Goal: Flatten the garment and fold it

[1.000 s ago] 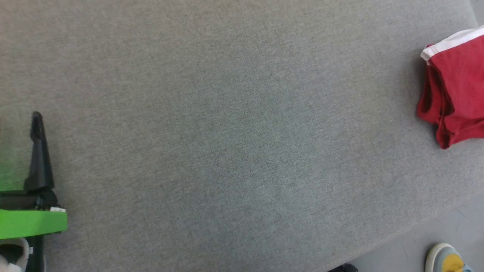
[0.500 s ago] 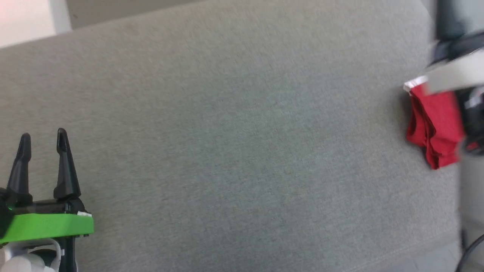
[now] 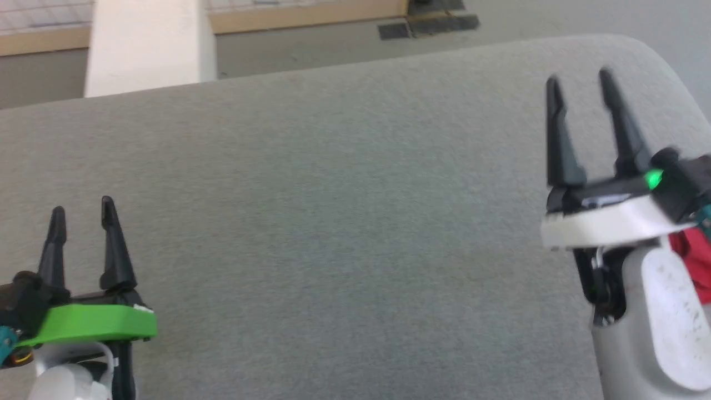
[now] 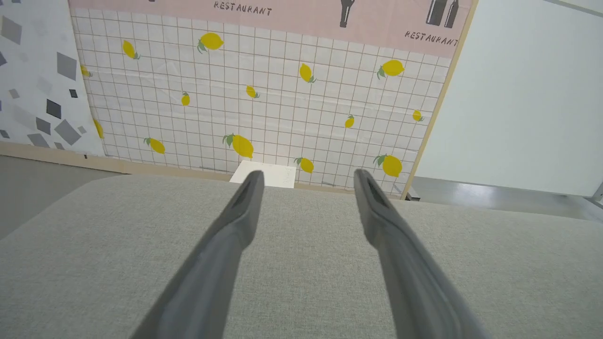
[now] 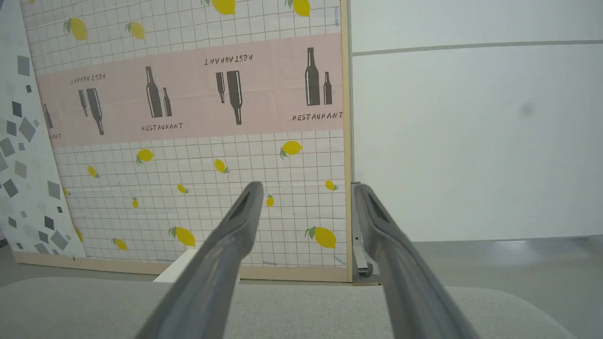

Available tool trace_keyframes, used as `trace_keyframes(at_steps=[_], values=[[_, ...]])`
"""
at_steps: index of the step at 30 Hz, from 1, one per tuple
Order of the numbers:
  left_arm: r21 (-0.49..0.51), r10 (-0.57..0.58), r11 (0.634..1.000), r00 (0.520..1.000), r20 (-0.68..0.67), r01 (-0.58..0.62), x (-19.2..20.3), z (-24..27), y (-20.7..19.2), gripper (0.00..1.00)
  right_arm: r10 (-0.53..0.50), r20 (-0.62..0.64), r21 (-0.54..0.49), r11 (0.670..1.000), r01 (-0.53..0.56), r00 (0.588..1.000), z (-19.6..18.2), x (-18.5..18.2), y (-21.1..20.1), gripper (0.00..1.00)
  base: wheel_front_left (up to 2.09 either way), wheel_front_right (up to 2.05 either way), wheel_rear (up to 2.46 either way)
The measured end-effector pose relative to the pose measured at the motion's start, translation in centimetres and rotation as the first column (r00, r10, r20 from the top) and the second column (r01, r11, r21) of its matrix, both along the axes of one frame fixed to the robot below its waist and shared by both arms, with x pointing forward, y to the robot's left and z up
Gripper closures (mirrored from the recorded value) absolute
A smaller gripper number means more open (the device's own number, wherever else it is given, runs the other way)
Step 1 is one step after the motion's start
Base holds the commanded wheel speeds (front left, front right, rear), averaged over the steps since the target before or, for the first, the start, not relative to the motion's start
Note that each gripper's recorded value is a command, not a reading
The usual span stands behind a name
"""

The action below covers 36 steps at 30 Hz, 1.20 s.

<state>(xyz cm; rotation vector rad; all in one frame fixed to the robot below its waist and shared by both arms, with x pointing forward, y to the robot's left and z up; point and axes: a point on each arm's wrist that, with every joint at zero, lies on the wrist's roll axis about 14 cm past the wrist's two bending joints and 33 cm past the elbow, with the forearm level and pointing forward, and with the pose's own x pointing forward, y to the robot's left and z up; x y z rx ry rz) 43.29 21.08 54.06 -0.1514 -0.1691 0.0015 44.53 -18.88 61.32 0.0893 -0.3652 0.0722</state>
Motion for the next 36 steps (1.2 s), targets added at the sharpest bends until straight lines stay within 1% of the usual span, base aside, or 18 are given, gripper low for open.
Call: trace_keyframes(at_steps=[4,8,17,22,28,36], values=[[-0.020,0.056,0.998,0.998,0.012,-0.056,-1.2,0.6,1.1,0.00,0.039,-0.042,0.029,0.999,-0.038,0.998,-1.9,-0.4,1.5,0.00,0.00,0.00,0.00],[-0.038,0.108,0.993,0.994,0.012,-0.108,-2.7,0.9,2.4,0.00,0.062,-0.058,0.046,0.997,-0.059,0.996,-2.9,-1.0,2.4,0.00,0.00,0.00,0.00],[-0.053,0.152,0.987,0.988,0.003,-0.151,-5.1,1.0,3.4,0.00,0.083,-0.128,0.053,0.996,-0.077,0.988,-5.5,-3.2,3.4,0.00,0.00,0.00,0.00],[-0.059,0.149,0.987,0.989,-0.009,-0.149,-5.9,0.7,3.1,0.00,0.075,-0.159,0.058,0.996,-0.066,0.984,-6.6,-4.4,3.0,0.00,0.00,0.00,0.00],[-0.002,0.112,0.994,0.992,-0.053,-0.112,-6.3,-0.8,1.7,0.00,0.072,-0.216,0.052,0.997,-0.062,0.974,-8.5,-6.0,2.9,0.00,0.00,0.00,0.00],[0.041,0.068,0.997,0.995,-0.068,-0.065,-6.5,-1.7,-0.1,0.00,0.044,-0.237,0.039,0.999,-0.036,0.970,-9.3,-7.5,2.0,0.00,0.00,0.00,0.00]])
